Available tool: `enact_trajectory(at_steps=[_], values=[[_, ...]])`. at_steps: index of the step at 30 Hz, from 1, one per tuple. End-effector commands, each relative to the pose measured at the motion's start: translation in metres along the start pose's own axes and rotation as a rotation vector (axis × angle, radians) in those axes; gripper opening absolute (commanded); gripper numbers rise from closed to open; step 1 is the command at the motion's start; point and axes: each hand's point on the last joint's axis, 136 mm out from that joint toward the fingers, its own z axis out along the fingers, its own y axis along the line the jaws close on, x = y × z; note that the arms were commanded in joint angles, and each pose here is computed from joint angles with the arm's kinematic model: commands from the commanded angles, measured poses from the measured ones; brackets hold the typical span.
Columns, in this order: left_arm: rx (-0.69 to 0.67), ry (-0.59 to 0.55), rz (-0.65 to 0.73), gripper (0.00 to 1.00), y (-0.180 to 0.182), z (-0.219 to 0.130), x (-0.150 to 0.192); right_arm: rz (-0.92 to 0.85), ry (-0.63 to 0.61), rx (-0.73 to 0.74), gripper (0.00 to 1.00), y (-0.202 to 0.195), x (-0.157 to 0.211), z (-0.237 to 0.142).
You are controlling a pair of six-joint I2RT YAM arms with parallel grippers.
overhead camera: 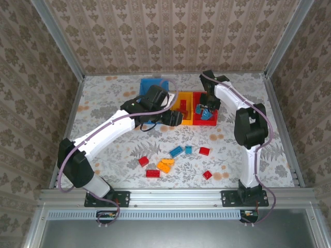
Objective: Sort the legos into containers by color
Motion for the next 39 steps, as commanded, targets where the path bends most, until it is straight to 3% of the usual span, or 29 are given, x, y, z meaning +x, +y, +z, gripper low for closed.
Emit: enact_trajectory(at_steps=[1, 4, 8, 11, 13, 17, 20, 22, 26, 29, 35, 39], values=[[-0.065, 0.066, -0.012, 0.67, 0.017, 0.008, 0.016, 0.018, 0.016, 0.022, 0.36, -0.004, -0.003, -0.005], [-0.099, 0.144, -0.004, 0.67, 0.027, 0.015, 0.038, 0.017, -0.007, 0.01, 0.5, -0.001, -0.007, -0.015], [-0.176, 0.204, 0.01, 0.67, 0.043, 0.012, 0.064, 0.02, -0.06, -0.035, 0.58, 0.002, -0.014, -0.046], [-0.282, 0.232, -0.066, 0.68, 0.066, -0.002, 0.087, 0.006, -0.129, -0.086, 0.58, 0.006, -0.014, -0.082], [-0.392, 0.253, -0.198, 0.7, 0.088, -0.02, 0.109, -0.046, -0.193, -0.147, 0.6, 0.015, -0.004, -0.107], [-0.444, 0.312, -0.433, 0.71, 0.106, -0.034, 0.158, -0.341, -0.255, -0.368, 0.68, 0.06, 0.055, -0.138], [-0.464, 0.355, -0.546, 0.81, 0.112, -0.035, 0.177, -0.555, -0.232, -0.571, 0.75, 0.088, 0.124, -0.153], [-0.43, 0.412, -0.662, 0.9, 0.112, -0.027, 0.191, -0.598, -0.175, -0.601, 0.76, 0.086, 0.158, -0.148], [-0.447, 0.528, -0.748, 0.92, 0.11, -0.014, 0.214, -0.609, -0.093, -0.624, 0.76, 0.079, 0.191, -0.137], [-0.478, 0.602, -0.813, 0.92, 0.109, -0.007, 0.234, -0.618, -0.078, -0.629, 0.75, 0.077, 0.199, -0.138], [-0.505, 0.55, -0.886, 0.88, 0.117, 0.014, 0.233, -0.63, -0.08, -0.662, 0.74, 0.076, 0.204, -0.146], [-0.553, 0.537, -0.909, 0.71, 0.126, 0.018, 0.242, -0.638, -0.074, -0.661, 0.74, 0.072, 0.208, -0.146]])
